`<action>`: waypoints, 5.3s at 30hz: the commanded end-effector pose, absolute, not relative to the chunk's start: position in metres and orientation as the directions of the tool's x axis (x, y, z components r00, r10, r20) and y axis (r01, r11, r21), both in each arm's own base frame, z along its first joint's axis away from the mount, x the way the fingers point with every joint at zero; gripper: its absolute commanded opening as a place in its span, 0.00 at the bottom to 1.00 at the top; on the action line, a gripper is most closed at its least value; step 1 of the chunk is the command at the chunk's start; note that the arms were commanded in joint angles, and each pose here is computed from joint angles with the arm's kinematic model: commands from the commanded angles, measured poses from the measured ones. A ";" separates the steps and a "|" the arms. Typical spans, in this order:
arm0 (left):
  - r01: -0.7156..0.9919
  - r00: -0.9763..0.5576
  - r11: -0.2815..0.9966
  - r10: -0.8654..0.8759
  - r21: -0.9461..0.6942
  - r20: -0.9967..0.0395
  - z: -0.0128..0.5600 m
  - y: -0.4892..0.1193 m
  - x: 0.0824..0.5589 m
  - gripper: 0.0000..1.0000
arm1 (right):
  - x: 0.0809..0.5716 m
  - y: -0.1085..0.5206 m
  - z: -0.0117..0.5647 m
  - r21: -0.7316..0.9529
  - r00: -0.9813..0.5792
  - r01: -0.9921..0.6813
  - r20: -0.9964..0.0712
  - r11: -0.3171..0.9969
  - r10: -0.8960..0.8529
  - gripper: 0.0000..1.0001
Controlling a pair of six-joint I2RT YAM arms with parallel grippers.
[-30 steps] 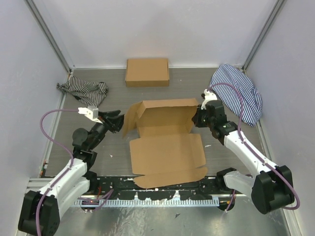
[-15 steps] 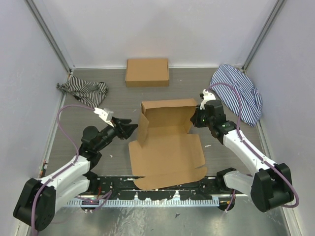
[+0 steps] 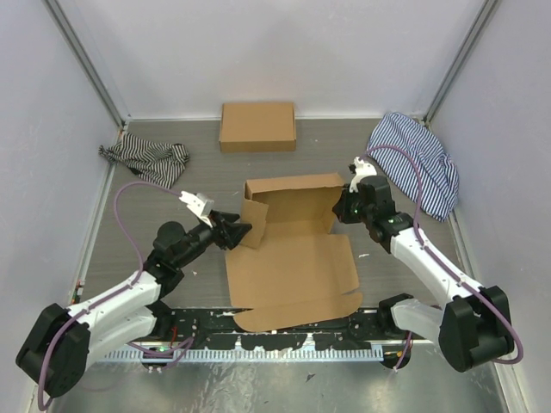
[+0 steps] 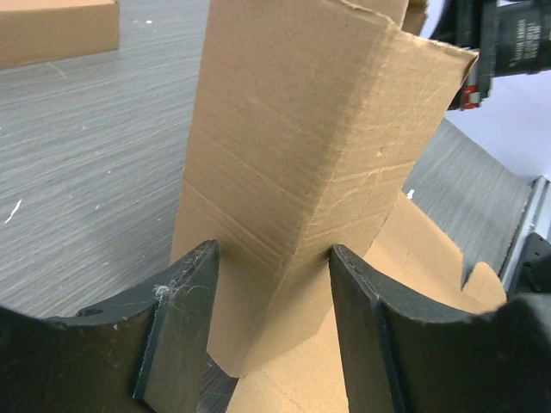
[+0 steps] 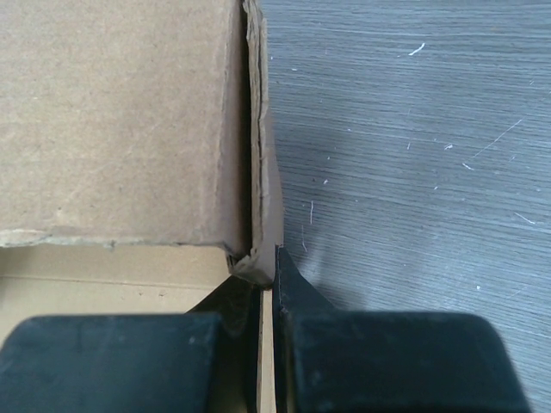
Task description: Fold the paper box
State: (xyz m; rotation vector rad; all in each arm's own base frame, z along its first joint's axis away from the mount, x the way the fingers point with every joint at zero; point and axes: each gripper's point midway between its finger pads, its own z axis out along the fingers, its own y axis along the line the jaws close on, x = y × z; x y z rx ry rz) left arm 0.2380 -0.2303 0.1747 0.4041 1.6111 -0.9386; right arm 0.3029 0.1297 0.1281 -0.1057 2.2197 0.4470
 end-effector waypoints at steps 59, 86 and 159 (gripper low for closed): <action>-0.134 -0.275 0.950 0.238 0.282 -0.932 0.131 -0.173 0.304 0.00 | 0.270 0.186 0.162 0.290 -0.491 -0.107 -0.847 0.951 0.203 0.01; -0.030 -0.302 0.997 -0.074 -0.069 -0.950 0.181 -0.146 0.251 0.57 | 0.289 0.196 0.145 0.277 -0.581 0.099 -0.764 0.956 0.282 0.09; 0.056 -0.400 0.967 -0.206 -0.248 -0.893 0.207 -0.076 0.171 0.58 | 0.404 0.211 0.183 -0.109 -0.709 -0.170 -0.677 0.979 -0.198 0.01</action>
